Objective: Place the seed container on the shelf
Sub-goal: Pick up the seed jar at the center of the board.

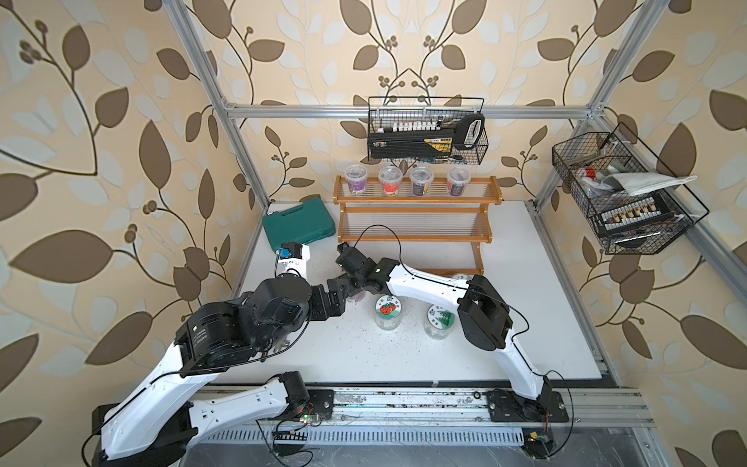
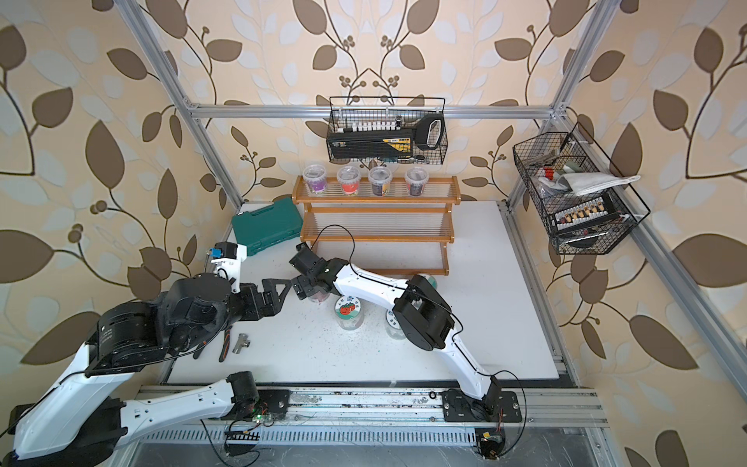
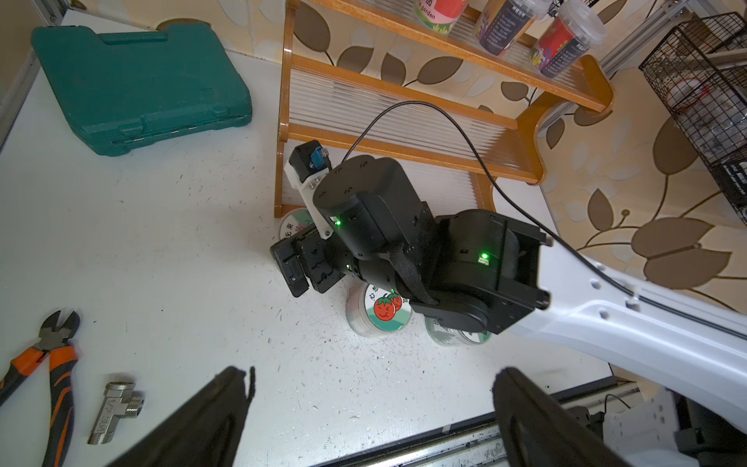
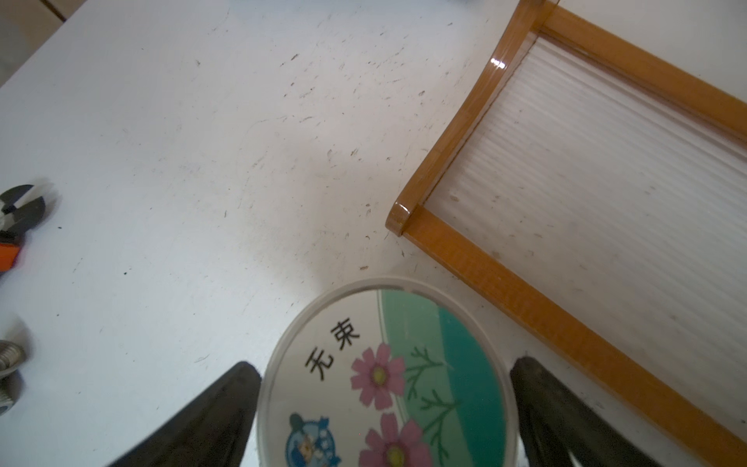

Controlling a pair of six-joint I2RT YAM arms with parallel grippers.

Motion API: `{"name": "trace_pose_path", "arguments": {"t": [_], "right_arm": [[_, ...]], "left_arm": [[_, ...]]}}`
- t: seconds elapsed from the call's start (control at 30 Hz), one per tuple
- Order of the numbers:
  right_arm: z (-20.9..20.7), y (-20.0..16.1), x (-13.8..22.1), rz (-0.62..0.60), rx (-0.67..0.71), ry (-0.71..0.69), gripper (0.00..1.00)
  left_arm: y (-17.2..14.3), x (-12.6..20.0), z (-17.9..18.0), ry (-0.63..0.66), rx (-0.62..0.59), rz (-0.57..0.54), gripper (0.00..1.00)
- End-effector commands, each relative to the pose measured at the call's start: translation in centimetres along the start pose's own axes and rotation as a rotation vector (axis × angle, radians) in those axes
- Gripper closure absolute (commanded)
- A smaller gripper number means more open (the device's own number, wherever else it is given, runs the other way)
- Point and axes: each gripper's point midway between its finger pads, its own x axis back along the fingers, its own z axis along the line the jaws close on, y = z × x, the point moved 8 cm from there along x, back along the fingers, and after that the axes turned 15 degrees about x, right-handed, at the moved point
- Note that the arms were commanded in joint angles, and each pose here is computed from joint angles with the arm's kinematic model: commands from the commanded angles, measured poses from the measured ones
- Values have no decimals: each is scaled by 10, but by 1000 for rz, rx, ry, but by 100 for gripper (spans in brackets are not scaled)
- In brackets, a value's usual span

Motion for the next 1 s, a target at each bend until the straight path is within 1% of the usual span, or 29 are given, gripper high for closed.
{"name": "trace_pose_path", "arguments": {"t": [0.0, 0.07, 0.13, 0.27, 0.37, 0.5, 0.63, 0.83, 0.97], "right_arm": [[-2, -5, -7, 40, 3, -13, 2], [-3, -5, -7, 41, 1, -9, 3], [-3, -4, -5, 37, 0, -3, 8], [-4, 1, 6, 30, -1, 18, 23], [-6, 6, 22, 16, -4, 30, 32], [-14, 13, 55, -18, -9, 30, 38], [-22, 20, 93, -51, -9, 37, 40], [-39, 23, 152, -87, -18, 11, 42], [-53, 17, 194, -99, -49, -14, 42]], "left_arm": [[3, -1, -1, -3, -7, -24, 2], [3, -1, -1, -3, -7, -24, 2], [3, -1, -1, -5, -4, -24, 2], [3, 0, 0, -6, -7, -28, 2], [3, 0, 1, -1, -13, -33, 2], [1, -4, 3, 13, -32, -40, 2], [0, -9, 2, 13, -56, -47, 2], [-2, -16, -2, -12, -106, -69, 2], [-6, -25, -8, -52, -187, -61, 2]]}}
